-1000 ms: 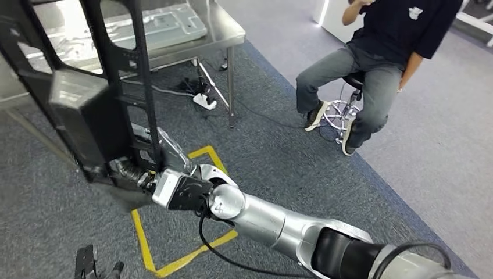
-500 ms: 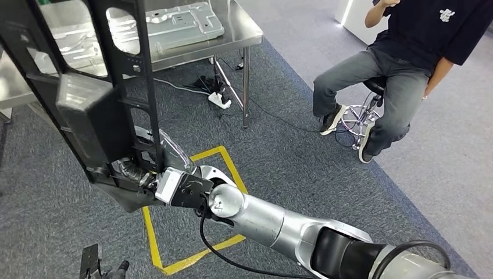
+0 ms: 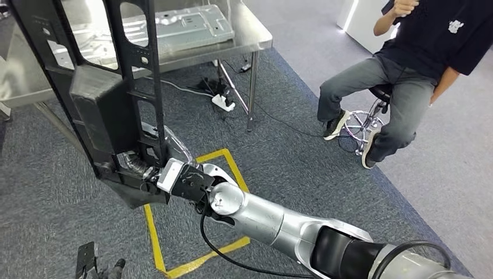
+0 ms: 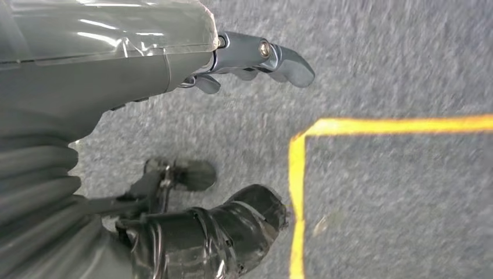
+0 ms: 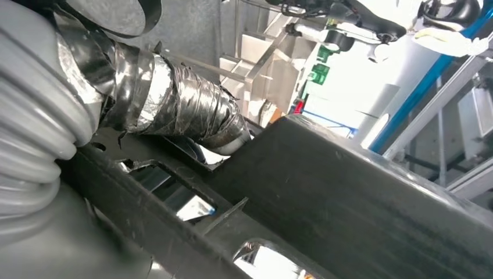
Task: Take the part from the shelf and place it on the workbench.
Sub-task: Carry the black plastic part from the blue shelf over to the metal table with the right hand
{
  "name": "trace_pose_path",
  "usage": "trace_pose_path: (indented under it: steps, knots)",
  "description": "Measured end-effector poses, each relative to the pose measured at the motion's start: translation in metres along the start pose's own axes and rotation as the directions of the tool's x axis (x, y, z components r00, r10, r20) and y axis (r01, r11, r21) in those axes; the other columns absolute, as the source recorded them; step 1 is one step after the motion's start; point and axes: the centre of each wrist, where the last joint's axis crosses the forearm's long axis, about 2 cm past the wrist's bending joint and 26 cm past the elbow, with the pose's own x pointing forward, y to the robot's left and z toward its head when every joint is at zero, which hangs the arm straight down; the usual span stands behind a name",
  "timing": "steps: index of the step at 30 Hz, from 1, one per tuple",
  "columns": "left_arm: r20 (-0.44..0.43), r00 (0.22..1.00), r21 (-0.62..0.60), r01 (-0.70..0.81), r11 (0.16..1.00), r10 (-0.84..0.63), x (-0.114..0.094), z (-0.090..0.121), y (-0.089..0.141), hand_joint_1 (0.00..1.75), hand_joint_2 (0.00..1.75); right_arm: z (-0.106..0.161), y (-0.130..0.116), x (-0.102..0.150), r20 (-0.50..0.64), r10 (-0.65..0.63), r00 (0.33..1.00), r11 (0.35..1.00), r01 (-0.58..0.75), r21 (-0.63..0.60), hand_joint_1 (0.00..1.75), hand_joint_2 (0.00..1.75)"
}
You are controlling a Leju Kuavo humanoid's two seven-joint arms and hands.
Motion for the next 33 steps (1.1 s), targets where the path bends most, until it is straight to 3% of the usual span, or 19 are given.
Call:
trace_pose_path:
  steps: [33]
  knots:
    - [0.006,1.000,-0.021,-0.011,1.000,0.011,0.0091,0.0001,-0.0029,0.00,1.75,0.0050,-0.0069,-0.0069,-0.031,0.032,0.999,0.999,-0.033,-0.024,1.75,1.75]
